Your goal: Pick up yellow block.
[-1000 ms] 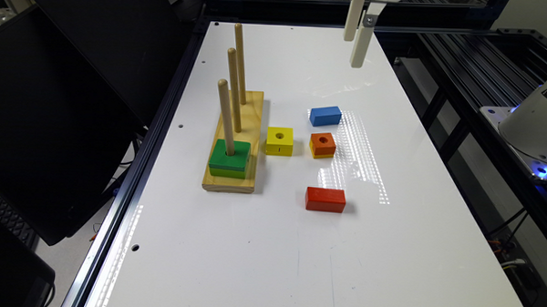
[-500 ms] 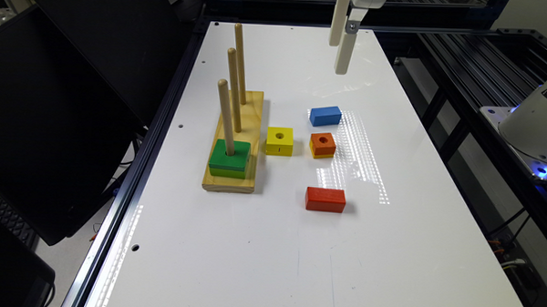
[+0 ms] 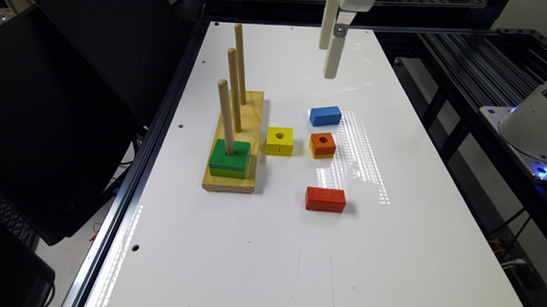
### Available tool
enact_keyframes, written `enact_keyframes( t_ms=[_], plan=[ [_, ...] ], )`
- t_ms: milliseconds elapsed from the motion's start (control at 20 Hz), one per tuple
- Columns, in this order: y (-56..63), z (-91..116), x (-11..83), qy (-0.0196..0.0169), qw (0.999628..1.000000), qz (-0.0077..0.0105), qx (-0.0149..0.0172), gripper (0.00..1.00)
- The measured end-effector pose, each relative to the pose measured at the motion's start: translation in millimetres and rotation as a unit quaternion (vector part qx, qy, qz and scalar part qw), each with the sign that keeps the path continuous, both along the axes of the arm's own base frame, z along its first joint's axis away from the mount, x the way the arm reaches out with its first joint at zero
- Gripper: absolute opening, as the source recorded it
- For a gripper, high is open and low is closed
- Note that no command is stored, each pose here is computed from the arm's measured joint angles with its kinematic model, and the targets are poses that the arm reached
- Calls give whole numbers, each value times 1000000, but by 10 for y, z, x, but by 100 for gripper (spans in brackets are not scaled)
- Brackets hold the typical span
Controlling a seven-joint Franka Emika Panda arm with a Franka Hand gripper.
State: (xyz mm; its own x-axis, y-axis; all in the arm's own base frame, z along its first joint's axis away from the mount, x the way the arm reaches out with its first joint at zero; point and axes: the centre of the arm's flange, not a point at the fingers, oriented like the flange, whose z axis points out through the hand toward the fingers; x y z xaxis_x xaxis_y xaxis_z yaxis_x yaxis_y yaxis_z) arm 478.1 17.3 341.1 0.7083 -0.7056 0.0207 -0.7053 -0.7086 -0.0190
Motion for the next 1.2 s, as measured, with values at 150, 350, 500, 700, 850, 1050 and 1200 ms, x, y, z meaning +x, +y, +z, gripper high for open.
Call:
enact_keyframes(
  t_ms=[150, 350, 500, 700, 850, 1050, 1200],
  plan=[
    [1, -17, 29, 1288, 999999, 15, 437, 100],
    [33, 1, 52, -1036, 999999, 358, 776, 100],
    [74, 3, 103, -2307, 999996, 408, 1355, 100],
    [98, -4, 149, -2482, 999994, 883, 2169, 100],
    [260, 19, 280, -7764, 999956, 602, 5144, 100],
    [402, -41, 454, -6337, 999937, -542, 9220, 100],
    [391, -57, 487, -5357, 999934, -1896, 9971, 100]
  ],
)
